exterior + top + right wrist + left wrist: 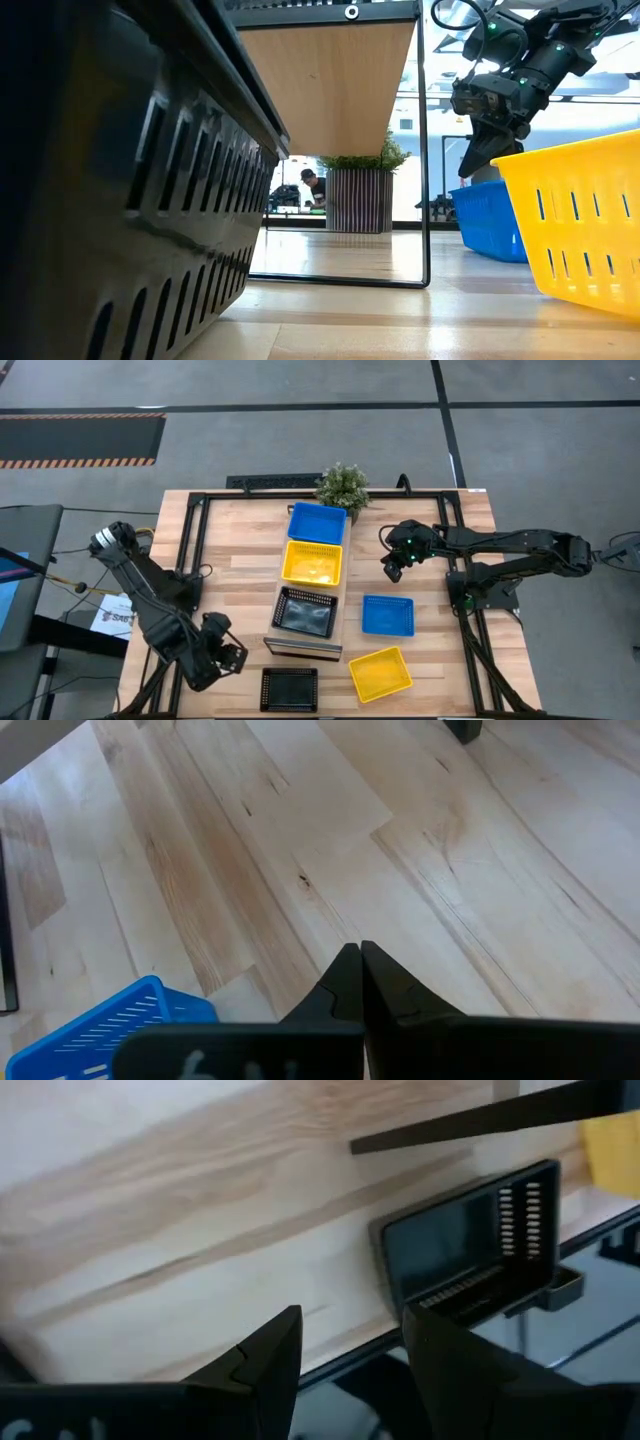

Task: Stack baskets on shelf by color
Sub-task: Stack the black basket on top of the black basket on the shelf

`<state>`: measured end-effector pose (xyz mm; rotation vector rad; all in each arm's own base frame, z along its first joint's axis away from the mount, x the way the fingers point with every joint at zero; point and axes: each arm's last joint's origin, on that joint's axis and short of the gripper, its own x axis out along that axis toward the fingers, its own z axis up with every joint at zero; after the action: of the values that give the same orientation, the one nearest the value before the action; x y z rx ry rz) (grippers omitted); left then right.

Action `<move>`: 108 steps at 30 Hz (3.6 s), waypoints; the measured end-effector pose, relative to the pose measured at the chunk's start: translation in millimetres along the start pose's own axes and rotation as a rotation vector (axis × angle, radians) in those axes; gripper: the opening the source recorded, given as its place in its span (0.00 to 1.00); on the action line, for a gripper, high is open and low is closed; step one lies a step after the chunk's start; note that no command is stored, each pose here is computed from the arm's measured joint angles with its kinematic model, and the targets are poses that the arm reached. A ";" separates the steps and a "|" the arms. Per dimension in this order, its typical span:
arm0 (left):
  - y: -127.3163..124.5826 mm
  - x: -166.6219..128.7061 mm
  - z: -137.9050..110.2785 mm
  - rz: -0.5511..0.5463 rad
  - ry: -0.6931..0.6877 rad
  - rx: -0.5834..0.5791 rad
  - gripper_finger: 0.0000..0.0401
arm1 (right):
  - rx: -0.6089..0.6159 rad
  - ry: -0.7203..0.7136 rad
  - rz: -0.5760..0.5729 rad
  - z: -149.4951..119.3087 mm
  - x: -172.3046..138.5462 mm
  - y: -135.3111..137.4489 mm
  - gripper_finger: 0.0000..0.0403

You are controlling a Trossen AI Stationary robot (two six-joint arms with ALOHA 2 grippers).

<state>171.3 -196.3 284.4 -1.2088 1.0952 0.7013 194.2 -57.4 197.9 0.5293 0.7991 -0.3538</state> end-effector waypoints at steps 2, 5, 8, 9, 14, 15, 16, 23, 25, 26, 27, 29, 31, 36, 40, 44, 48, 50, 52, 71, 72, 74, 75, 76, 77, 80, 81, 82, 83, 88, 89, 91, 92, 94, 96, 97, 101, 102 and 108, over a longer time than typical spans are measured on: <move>-0.1 7.4 -1.0 -0.037 -0.005 -0.035 0.41 | 0.000 0.000 0.000 0.0 0.0 0.0 0.02; -1.2 19.0 -2.7 -0.110 0.003 -0.080 0.41 | 0.000 0.000 0.000 0.0 0.0 0.0 0.02; 0.3 29.2 -1.4 -0.125 0.019 -0.124 0.41 | 0.001 0.000 0.000 0.0 0.0 -0.1 0.02; 1.7 31.8 -1.4 -0.117 0.030 -0.133 0.41 | 0.001 0.000 0.000 0.0 0.0 -0.1 0.02; 6.0 36.6 -1.4 -0.081 0.053 -0.176 0.41 | 0.001 0.006 -0.002 -0.5 0.0 -0.2 0.02; 5.7 36.6 -1.5 -0.085 0.053 -0.180 0.41 | 0.001 0.006 -0.002 -0.5 0.0 -0.2 0.02; 5.4 36.5 -1.4 -0.092 0.048 -0.181 0.41 | 0.001 0.006 -0.002 -0.6 0.0 -0.2 0.02; -3.4 52.4 -9.4 -0.129 0.049 -0.179 0.41 | 0.001 0.007 -0.003 -0.7 0.0 -0.3 0.02; -6.0 59.4 -13.2 -0.125 0.069 -0.179 0.41 | 0.001 0.007 -0.002 -0.7 0.0 -0.3 0.02; -6.9 63.0 -14.8 -0.122 0.074 -0.179 0.41 | 0.001 0.007 -0.002 -0.7 0.0 -0.3 0.02; -8.1 66.1 -16.4 -0.122 0.081 -0.180 0.41 | 0.001 0.008 -0.003 -0.8 0.0 -0.3 0.02; -9.5 72.5 -18.9 -0.118 0.086 -0.199 0.41 | 0.001 0.008 -0.003 -0.8 0.0 -0.3 0.02; -12.5 79.6 -21.7 -0.128 0.092 -0.207 0.41 | 0.001 0.009 -0.003 -0.8 0.0 -0.3 0.02; -19.8 97.6 -30.1 -0.163 0.121 -0.220 0.41 | 0.001 0.011 -0.002 -1.1 0.0 -0.3 0.02; -19.8 106.2 -30.5 -0.143 0.112 -0.237 0.41 | 0.001 0.012 0.000 -1.1 0.0 -0.3 0.02; -21.1 111.8 -28.2 -0.134 0.100 -0.245 0.41 | 0.000 0.012 0.000 -1.1 0.0 -0.3 0.02; -23.8 112.5 -22.2 -0.134 0.084 -0.263 0.40 | 0.001 0.016 -0.001 -1.5 0.0 -0.4 0.02; -24.4 112.7 -21.5 -0.135 0.085 -0.265 0.39 | 0.000 0.017 -0.002 -1.6 0.0 -0.5 0.02; -24.8 112.7 -21.2 -0.133 0.090 -0.266 0.37 | 0.001 0.024 -0.004 -2.2 0.0 -0.7 0.02; -25.5 113.6 -16.8 -0.122 0.078 -0.248 0.11 | 0.000 0.035 -0.009 -3.3 0.0 -1.2 0.02; -25.4 114.2 -16.7 -0.120 0.074 -0.248 0.10 | 0.000 0.035 -0.009 -3.3 0.0 -1.2 0.02; -26.0 118.0 -16.9 -0.121 0.070 -0.249 0.09 | 0.000 0.034 -0.008 -3.3 0.0 -1.2 0.02; -26.1 119.9 -17.3 -0.120 0.069 -0.249 0.08 | 0.000 0.034 -0.008 -3.3 0.0 -1.2 0.02; -26.9 122.0 -18.1 -0.125 0.071 -0.250 0.07 | 0.000 0.034 -0.009 -3.3 0.0 -1.2 0.02; -28.3 124.0 -18.5 -0.136 0.073 -0.254 0.07 | 0.000 0.034 -0.009 -3.3 0.0 -1.2 0.02; -31.7 127.4 -18.9 -0.172 0.064 -0.264 0.07 | 0.001 0.034 -0.009 -3.2 0.0 -1.2 0.02; -32.4 127.4 -18.9 -0.182 0.061 -0.266 0.07 | 0.001 0.034 -0.009 -3.3 0.0 -1.2 0.02; -32.5 127.4 -18.8 -0.186 0.056 -0.267 0.07 | 0.003 0.034 -0.009 -3.2 0.0 -1.2 0.02; -32.6 127.5 -18.4 -0.192 0.046 -0.268 0.07 | 0.003 0.033 -0.009 -3.2 0.0 -1.1 0.02; -33.5 127.3 -18.5 -0.203 0.044 -0.270 0.07 | 0.002 0.033 -0.008 -3.1 0.0 -1.1 0.02; -33.6 127.4 -18.3 -0.204 0.045 -0.271 0.07 | 0.002 0.033 -0.008 -3.1 0.0 -1.1 0.02; -33.9 127.5 -17.7 -0.201 0.046 -0.272 0.06 | 0.002 0.033 -0.008 -3.1 0.0 -1.1 0.02; -33.9 127.5 -17.8 -0.201 0.048 -0.272 0.05 | 0.002 0.033 -0.008 -3.1 0.0 -1.1 0.02; -33.8 127.5 -18.0 -0.198 0.053 -0.272 0.02 | 0.003 0.033 -0.008 -3.1 0.0 -1.1 0.02; -33.9 126.9 -18.1 -0.195 0.060 -0.272 0.01 | 0.003 0.033 -0.008 -3.2 0.0 -1.1 0.02; -34.0 125.7 -17.9 -0.198 0.062 -0.272 0.01 | 0.003 0.033 -0.008 -3.2 0.0 -1.1 0.02; -39.4 109.6 -17.6 -0.219 0.060 -0.276 0.00 | 0.003 0.033 -0.008 -3.2 0.0 -1.1 0.02; -40.3 104.2 -18.1 -0.216 0.062 -0.273 0.00 | 0.003 0.034 -0.008 -3.2 0.0 -1.1 0.02; -39.5 73.5 -25.2 -0.200 0.098 -0.224 0.00 | 0.002 0.033 -0.006 -3.1 0.0 -1.1 0.02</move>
<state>225.5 -239.3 231.3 -1.5349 0.9777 0.6271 191.9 -56.5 195.8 0.5355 0.8327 -0.3524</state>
